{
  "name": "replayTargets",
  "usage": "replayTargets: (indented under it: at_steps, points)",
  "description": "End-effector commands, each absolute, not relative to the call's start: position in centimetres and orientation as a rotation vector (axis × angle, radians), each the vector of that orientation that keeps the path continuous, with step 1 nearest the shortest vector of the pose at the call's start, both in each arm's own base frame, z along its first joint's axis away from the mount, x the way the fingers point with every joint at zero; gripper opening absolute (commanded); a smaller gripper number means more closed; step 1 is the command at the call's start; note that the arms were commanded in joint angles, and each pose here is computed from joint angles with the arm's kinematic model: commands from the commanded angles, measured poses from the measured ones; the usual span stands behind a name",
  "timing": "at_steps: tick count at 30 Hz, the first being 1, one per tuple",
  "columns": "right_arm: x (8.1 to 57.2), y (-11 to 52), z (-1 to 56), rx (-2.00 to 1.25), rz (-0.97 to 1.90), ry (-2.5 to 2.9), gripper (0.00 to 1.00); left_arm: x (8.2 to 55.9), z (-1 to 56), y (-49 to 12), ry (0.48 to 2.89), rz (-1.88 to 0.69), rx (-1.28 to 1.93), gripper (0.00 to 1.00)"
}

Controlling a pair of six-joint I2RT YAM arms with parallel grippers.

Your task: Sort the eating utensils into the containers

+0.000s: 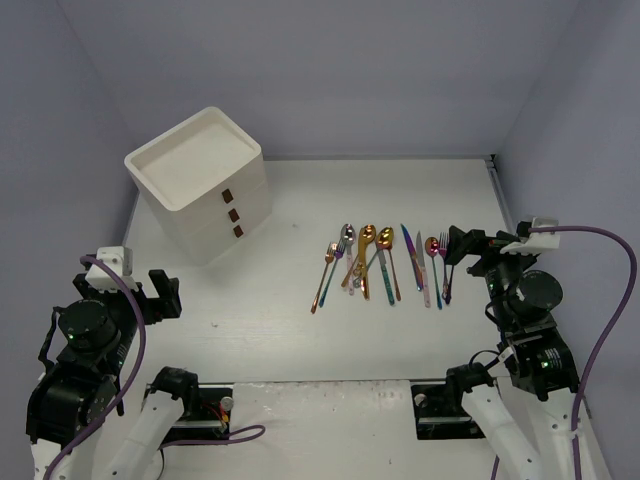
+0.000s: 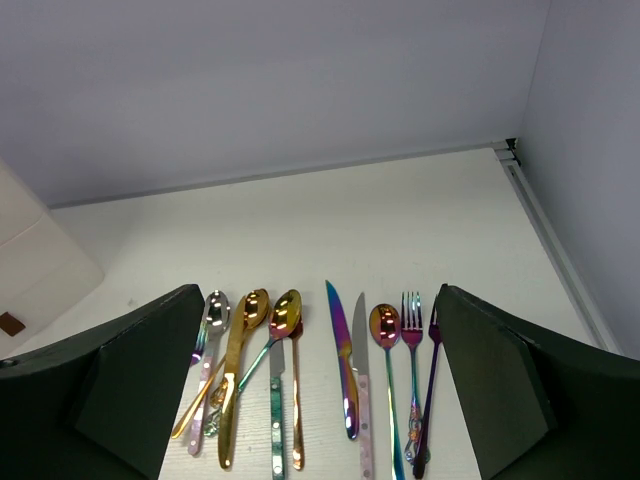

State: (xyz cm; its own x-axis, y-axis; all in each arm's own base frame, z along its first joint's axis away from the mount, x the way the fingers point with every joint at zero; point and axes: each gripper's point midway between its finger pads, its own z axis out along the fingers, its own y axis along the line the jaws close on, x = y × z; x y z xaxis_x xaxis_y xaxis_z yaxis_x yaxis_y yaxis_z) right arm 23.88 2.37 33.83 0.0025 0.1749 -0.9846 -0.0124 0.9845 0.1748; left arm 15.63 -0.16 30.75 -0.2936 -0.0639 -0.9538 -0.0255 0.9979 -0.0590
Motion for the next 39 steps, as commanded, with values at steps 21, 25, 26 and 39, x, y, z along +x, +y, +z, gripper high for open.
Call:
replayTargets:
  at_steps: [21,25,26,39]
  points:
    - [24.9,3.0,34.8,0.111,0.167,1.532,1.00,16.8,31.2,-0.8,1.869,-0.071,-0.081,0.86]
    - [25.8,4.2,34.4,0.047,0.192,1.570,1.00,16.9,31.1,-0.8,1.873,-0.072,-0.087,0.86]
    - [26.0,4.4,34.2,0.036,0.194,1.578,1.00,16.9,31.1,-0.8,1.872,-0.073,-0.089,0.86]
    - [28.5,5.7,33.2,0.014,0.218,1.661,1.00,17.1,30.7,-1.0,1.889,-0.080,-0.101,0.86]
